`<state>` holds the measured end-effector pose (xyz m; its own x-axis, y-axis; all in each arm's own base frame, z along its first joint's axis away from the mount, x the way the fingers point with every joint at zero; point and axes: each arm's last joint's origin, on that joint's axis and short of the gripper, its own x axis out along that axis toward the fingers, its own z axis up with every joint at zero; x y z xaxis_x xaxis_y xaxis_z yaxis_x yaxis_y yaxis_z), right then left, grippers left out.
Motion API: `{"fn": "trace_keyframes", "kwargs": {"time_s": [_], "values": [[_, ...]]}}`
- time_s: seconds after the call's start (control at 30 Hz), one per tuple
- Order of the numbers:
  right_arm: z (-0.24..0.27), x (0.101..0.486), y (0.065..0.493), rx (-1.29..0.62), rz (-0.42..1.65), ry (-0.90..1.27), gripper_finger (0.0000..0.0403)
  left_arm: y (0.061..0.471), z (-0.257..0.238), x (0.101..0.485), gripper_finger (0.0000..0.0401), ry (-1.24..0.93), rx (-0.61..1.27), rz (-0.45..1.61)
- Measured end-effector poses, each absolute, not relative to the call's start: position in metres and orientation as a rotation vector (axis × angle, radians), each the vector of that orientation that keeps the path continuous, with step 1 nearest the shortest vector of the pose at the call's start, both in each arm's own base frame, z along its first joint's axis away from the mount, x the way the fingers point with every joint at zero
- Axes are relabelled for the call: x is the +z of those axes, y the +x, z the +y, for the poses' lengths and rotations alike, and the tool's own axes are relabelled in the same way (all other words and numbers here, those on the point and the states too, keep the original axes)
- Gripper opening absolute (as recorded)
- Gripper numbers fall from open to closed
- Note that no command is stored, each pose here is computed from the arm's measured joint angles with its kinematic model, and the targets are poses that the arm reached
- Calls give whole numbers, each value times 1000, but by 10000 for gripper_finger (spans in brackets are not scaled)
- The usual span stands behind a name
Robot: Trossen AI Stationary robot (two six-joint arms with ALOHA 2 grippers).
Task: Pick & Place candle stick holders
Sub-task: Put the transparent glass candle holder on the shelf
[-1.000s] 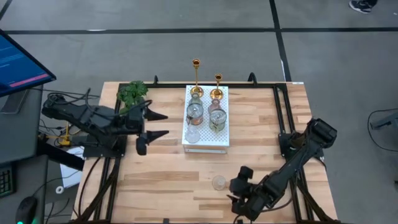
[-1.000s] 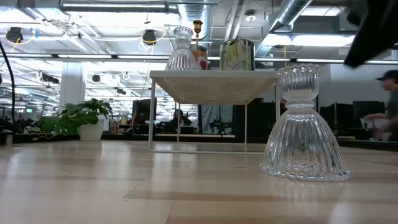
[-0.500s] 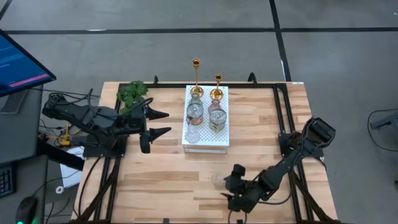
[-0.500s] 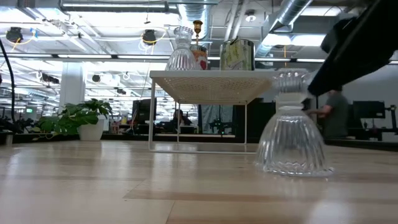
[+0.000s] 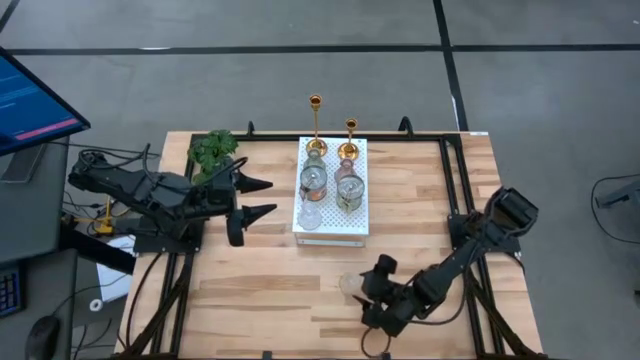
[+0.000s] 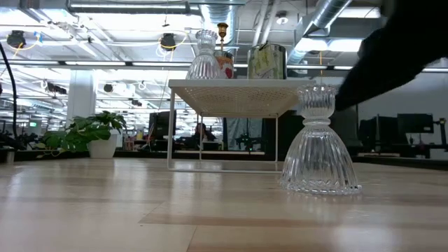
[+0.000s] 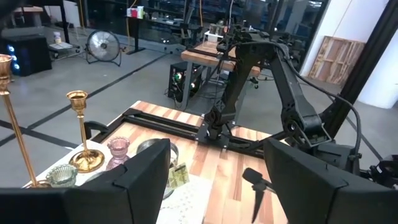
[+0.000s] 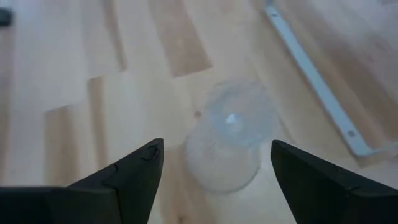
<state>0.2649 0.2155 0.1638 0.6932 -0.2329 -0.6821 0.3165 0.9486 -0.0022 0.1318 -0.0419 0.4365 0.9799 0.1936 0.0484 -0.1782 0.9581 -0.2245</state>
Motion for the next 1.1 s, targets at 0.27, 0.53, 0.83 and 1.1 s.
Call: {"fn": "trace_keyframes", "kwargs": {"time_s": [0.27,0.53,0.83,1.1], "values": [[202,145,268,-285,702,211,286,132,-42,437,260,-221,200,-71],[195,142,273,-265,685,169,286,134,-43,436,260,-219,207,-67],[193,142,276,-270,676,184,237,135,-42,435,260,-215,235,-65],[193,143,276,-274,666,195,113,135,-42,435,260,-216,243,-65]]}}
